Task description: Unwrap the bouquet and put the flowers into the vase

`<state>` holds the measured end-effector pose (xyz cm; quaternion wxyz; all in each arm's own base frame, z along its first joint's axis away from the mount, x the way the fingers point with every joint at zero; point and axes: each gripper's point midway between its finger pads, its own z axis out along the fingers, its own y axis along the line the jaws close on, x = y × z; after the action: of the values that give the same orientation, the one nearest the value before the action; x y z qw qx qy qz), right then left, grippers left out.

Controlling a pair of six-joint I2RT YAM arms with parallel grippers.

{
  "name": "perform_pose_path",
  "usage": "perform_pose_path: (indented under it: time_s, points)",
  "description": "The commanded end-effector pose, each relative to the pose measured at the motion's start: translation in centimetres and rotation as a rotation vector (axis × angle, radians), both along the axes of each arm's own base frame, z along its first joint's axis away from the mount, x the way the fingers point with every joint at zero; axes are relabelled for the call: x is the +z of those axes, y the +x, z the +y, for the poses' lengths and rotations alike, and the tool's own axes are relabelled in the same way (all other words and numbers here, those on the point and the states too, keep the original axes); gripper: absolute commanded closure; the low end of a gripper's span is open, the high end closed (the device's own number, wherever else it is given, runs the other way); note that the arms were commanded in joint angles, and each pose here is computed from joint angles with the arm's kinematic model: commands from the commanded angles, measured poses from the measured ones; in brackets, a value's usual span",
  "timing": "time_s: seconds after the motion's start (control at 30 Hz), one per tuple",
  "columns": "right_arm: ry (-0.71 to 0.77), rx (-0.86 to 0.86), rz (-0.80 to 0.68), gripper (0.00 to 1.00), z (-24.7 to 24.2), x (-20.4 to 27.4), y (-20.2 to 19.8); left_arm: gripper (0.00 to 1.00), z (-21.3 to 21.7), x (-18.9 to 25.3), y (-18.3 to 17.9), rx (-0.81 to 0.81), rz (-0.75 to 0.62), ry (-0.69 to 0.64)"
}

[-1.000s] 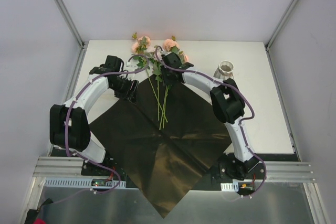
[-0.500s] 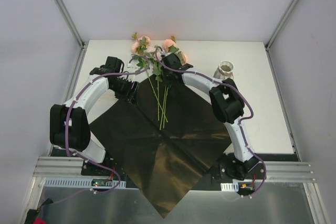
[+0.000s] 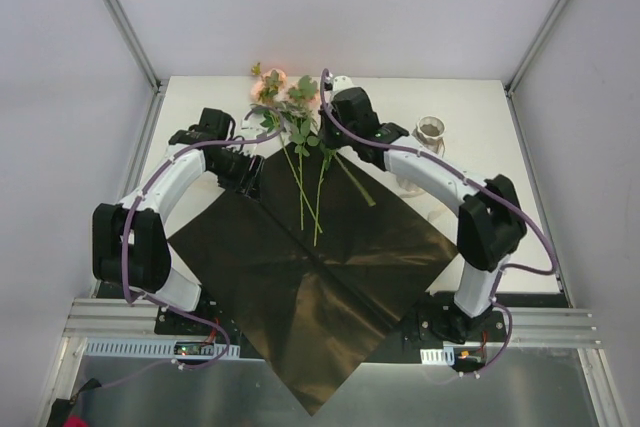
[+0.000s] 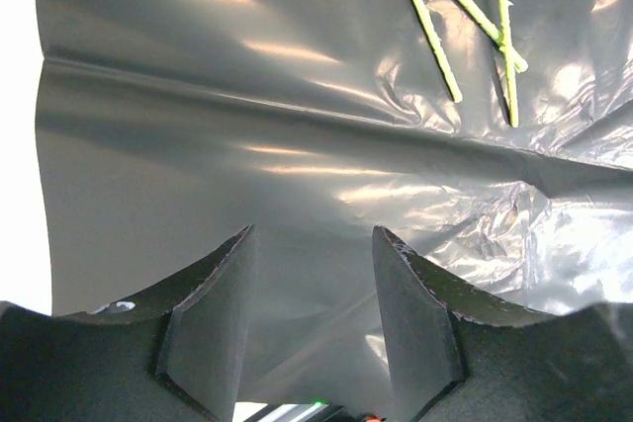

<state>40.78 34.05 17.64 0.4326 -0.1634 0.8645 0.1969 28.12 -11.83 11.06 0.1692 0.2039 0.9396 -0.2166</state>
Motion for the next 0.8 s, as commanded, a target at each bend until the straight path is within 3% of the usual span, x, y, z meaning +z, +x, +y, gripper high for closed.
perform_pose_path:
  time_s: [0.0,0.13,0.2,0.6,0.77]
  points:
    - [0.134,0.105,-0.238,0.95,1.4,9.8,-1.8,0.51,-0.3,1.2,-0.5,-0.011,-0.028,-0.015]
    - [0.173,0.106,-0.309,0.96,0.5,14.3,-2.7,0.51,-0.2,1.7,-0.4,-0.005,-0.043,-0.015]
    - [0.146,0.106,-0.284,0.96,0.0,14.0,-3.1,0.51,-0.2,1.8,-0.4,-0.001,-0.044,-0.016]
    - [-0.259,0.084,0.005,0.99,-5.6,-6.1,-9.4,0.51,-0.3,2.7,-0.5,0.001,-0.073,-0.03]
    - [-0.317,0.127,0.081,0.95,-5.5,-10.0,-11.1,0.52,-0.4,3.0,-0.4,0.002,-0.077,-0.036]
